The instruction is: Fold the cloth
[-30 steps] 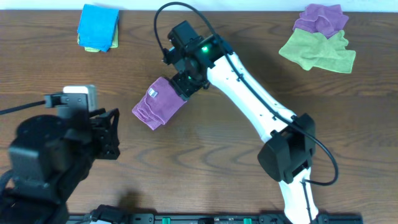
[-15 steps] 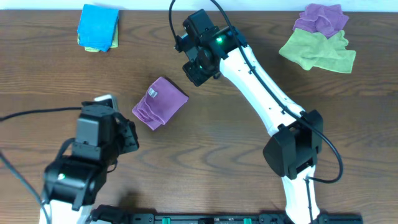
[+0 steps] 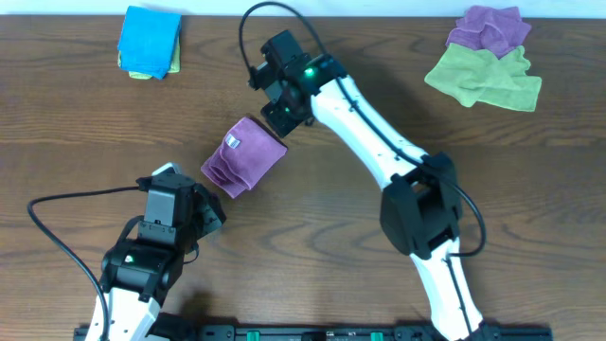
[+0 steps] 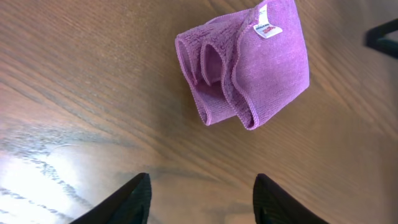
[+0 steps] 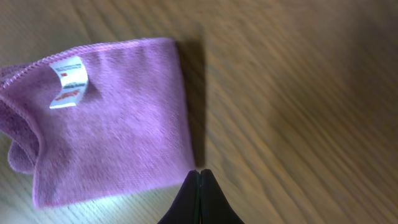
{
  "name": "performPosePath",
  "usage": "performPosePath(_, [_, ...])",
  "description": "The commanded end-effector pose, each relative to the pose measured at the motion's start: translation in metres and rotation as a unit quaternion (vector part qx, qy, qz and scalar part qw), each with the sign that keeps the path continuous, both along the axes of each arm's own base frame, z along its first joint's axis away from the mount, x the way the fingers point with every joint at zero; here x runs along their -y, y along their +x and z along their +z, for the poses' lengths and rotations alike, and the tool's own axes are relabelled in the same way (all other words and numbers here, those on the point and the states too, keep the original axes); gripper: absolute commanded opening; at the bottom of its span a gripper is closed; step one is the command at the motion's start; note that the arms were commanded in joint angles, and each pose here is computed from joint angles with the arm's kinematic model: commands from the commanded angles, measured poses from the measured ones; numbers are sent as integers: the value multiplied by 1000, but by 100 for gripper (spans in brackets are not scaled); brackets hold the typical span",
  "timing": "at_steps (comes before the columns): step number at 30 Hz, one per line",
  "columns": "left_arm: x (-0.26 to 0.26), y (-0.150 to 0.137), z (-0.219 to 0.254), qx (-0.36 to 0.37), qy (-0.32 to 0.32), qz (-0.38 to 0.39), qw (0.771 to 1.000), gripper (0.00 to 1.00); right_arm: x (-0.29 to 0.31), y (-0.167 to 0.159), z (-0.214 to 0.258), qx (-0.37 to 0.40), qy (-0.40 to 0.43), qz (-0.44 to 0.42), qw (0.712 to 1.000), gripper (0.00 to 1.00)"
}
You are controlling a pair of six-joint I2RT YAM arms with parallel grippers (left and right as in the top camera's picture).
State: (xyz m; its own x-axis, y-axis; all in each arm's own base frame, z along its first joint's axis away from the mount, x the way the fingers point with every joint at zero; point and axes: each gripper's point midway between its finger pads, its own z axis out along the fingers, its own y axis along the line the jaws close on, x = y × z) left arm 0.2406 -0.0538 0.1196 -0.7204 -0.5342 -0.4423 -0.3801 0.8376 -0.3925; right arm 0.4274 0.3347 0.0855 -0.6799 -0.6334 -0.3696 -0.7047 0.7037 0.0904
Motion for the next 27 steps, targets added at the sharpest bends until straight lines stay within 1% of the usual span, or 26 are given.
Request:
performPosePath(1, [1,-1,-2,-3,-16,15,1000,56,-25,-11,-2,5,16,46,999,1])
performPosePath(6, [8,-2,-2,-7,-33,2,999,57,-49,-16,-5,15,36,69,997,1])
performPosePath(20, [12,-3,-2,-10,-41,-4,999,59,-74,-37,-47,-25,42,97,994,1])
performPosePath(23, [14,-4,-2,-12,-48,-9,999,59,-76,-40,-58,-32,37,100,994,1])
performPosePath(27, [15,-5,-2,-14,-50,-11,999,59,-73,-42,-76,-49,26,81,995,1])
